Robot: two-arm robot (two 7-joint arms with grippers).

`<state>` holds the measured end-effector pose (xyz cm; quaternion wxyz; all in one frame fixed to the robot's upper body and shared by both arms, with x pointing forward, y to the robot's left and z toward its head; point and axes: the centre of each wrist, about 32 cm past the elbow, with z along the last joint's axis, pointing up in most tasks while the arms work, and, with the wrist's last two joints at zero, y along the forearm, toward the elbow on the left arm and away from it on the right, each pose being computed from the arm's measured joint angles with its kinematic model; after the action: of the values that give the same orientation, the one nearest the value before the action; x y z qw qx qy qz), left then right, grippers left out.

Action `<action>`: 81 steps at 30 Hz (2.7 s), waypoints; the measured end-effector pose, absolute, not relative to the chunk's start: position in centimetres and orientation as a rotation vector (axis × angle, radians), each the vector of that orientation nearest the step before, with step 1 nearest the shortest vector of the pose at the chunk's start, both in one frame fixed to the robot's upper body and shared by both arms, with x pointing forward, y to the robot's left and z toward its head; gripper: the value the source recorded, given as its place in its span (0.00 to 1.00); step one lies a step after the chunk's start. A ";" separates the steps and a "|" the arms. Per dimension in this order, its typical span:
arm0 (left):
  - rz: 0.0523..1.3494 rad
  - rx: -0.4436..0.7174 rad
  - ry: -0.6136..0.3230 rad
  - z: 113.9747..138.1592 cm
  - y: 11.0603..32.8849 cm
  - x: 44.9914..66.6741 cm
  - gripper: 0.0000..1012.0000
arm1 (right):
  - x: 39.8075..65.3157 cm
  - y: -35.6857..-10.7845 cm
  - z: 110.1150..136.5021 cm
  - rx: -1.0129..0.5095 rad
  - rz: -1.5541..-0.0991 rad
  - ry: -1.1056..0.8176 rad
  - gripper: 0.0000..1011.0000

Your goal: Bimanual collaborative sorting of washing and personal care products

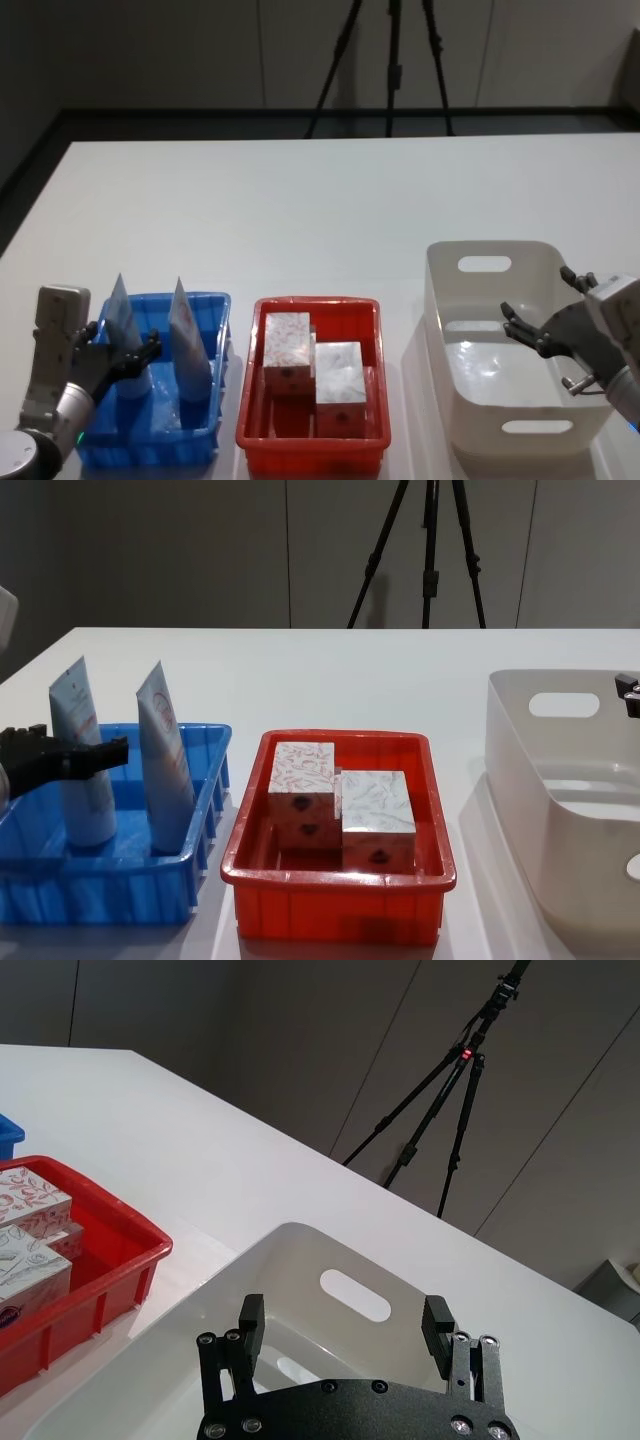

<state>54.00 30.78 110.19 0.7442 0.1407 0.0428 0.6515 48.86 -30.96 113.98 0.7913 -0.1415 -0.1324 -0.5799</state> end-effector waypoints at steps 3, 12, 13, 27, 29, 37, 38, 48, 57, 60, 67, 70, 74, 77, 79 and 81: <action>1.430 0.311 0.097 110.1 30.8 54.2 0.99 | 48.9 -31.0 114.0 -0.304 -1.248 -0.285 0.99; 1.433 0.314 0.103 110.0 30.8 54.6 0.99 | 48.9 -31.0 114.0 -0.305 -1.248 -0.285 0.99; 1.432 0.314 0.104 110.0 30.8 54.6 0.99 | 48.9 -31.0 114.0 -0.304 -1.248 -0.285 0.99; 1.433 0.315 0.103 110.0 30.9 54.6 0.89 | 48.9 -31.0 114.0 -0.305 -1.248 -0.285 0.99; 1.433 0.315 0.103 110.0 30.9 54.6 0.85 | 48.9 -31.0 114.0 -0.305 -1.248 -0.285 0.99; 1.433 0.315 0.103 110.0 30.9 54.6 0.59 | 48.9 -31.0 114.0 -0.305 -1.248 -0.285 0.99; 1.433 0.315 0.103 110.0 30.9 54.5 0.57 | 48.9 -31.0 114.0 -0.304 -1.248 -0.285 0.99; 1.433 0.315 0.103 110.0 30.9 54.5 0.33 | 48.9 -31.0 114.0 -0.305 -1.248 -0.285 0.99; 1.433 0.315 0.103 110.0 30.9 54.5 0.27 | 48.9 -31.0 114.0 -0.305 -1.248 -0.285 0.99; 1.433 0.315 0.103 110.0 30.9 54.5 0.26 | 48.9 -31.0 114.0 -0.304 -1.248 -0.285 0.99; 1.396 0.294 0.083 110.3 31.3 54.1 0.26 | 48.9 -31.0 114.0 -0.305 -1.248 -0.285 0.99; 1.382 0.284 0.077 110.4 31.4 53.9 0.26 | 48.9 -31.0 114.0 -0.304 -1.248 -0.285 0.99; 1.367 0.274 0.071 110.5 31.6 53.7 0.26 | 48.9 -31.0 114.0 -0.304 -1.248 -0.285 0.99; 1.356 0.267 0.058 110.8 31.7 53.6 0.26 | 48.9 -31.0 114.0 -0.304 -1.248 -0.285 0.99; 1.350 0.262 0.042 111.2 31.9 53.5 0.26 | 48.9 -31.0 114.0 -0.304 -1.248 -0.285 0.99; 1.346 0.258 0.029 111.5 32.1 53.5 0.26 | 48.9 -31.0 114.0 -0.305 -1.248 -0.285 0.99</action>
<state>53.46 32.11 111.48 0.7741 0.1189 0.0135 0.6217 48.86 -30.96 113.98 0.7913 -0.1415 -0.1324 -0.5799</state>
